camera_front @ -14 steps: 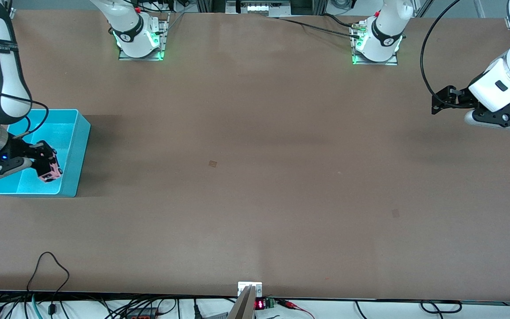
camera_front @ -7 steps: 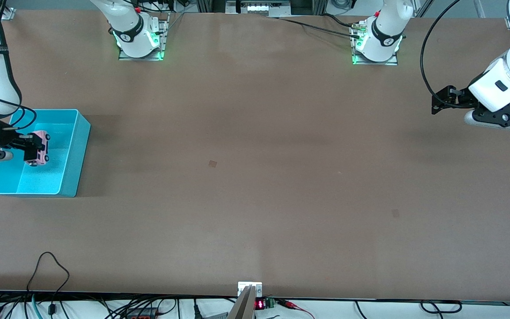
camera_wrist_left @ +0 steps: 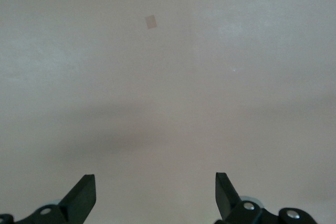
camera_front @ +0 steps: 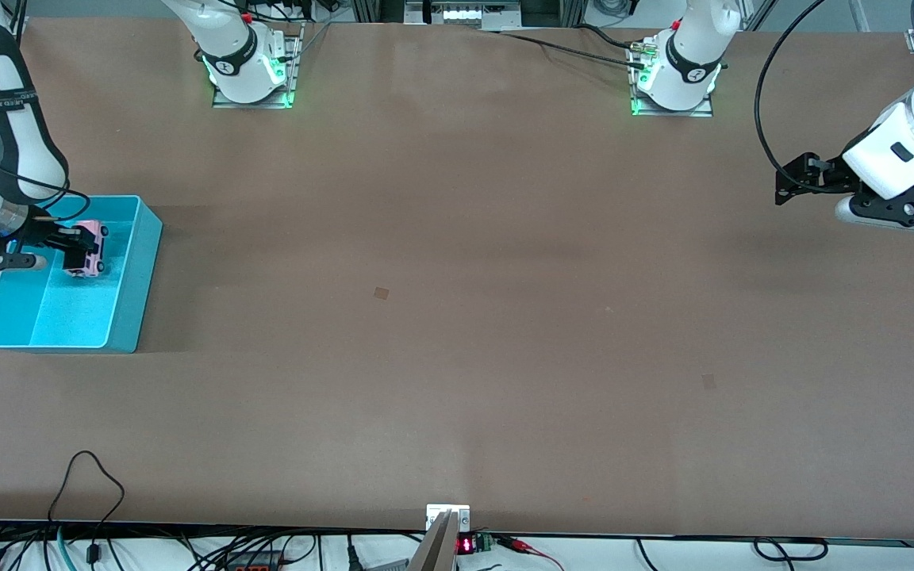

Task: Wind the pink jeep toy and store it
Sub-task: 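Open the right gripper and raise it above the bin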

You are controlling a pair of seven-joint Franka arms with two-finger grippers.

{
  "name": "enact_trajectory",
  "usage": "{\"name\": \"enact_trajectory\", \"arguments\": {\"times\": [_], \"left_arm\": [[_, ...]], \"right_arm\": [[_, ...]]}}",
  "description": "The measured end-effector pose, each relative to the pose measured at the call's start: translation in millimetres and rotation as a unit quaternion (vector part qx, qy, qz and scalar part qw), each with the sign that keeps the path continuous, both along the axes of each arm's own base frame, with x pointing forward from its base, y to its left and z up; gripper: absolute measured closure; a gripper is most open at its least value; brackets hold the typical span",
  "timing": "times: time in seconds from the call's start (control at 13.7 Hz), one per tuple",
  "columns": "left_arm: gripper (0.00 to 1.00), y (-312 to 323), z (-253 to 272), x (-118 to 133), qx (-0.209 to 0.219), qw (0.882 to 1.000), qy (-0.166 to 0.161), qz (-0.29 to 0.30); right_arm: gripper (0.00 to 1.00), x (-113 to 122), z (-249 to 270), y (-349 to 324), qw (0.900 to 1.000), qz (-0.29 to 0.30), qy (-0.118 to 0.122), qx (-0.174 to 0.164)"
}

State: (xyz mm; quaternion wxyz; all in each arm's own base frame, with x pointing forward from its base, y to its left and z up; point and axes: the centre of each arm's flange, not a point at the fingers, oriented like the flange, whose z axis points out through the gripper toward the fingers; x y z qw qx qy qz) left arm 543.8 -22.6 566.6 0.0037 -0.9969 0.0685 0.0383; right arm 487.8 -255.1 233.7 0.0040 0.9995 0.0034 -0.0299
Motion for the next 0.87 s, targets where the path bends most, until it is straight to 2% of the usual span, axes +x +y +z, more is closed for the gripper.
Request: {"name": "enact_trajectory", "arguments": {"times": [0.22, 0.29, 0.36, 0.44, 0.58, 0.73, 0.87], "left_arm": [[0.0, 1.4, -0.3, 0.4, 0.0, 1.0, 0.0, 0.001], [0.0, 1.6, -0.1, 0.5, 0.0, 1.0, 0.0, 0.001], [0.0, 1.6, 0.0, 0.5, 0.0, 1.0, 0.0, 0.001], [0.0, 1.7, 0.0, 0.5, 0.0, 1.0, 0.0, 0.001], [0.0, 1.8, -0.5, -0.3, 0.0, 1.0, 0.004, 0.002], [0.0, 1.9, -0.5, -0.5, 0.0, 1.0, 0.004, 0.002], [0.0, 1.8, -0.5, -0.4, 0.0, 1.0, 0.004, 0.002]], "right_arm": [[0.48, -1.8, -6.2, -1.6, 1.0, -0.002, 0.004, 0.0], [0.44, -1.8, -7.0, -1.3, 1.0, -0.002, 0.005, 0.0], [0.44, -1.1, -6.7, -0.2, 1.0, -0.001, 0.005, 0.001], [0.37, 0.7, -5.5, 1.9, 1.0, 0.001, 0.006, 0.002], [0.19, 8.4, 5.2, 5.7, 1.0, 0.007, 0.003, 0.004], [0.0, 27.4, 33.5, 15.9, 1.0, 0.028, -0.012, 0.005], [0.0, 50.5, 72.4, 37.9, 0.998, 0.058, -0.017, 0.012]]}}
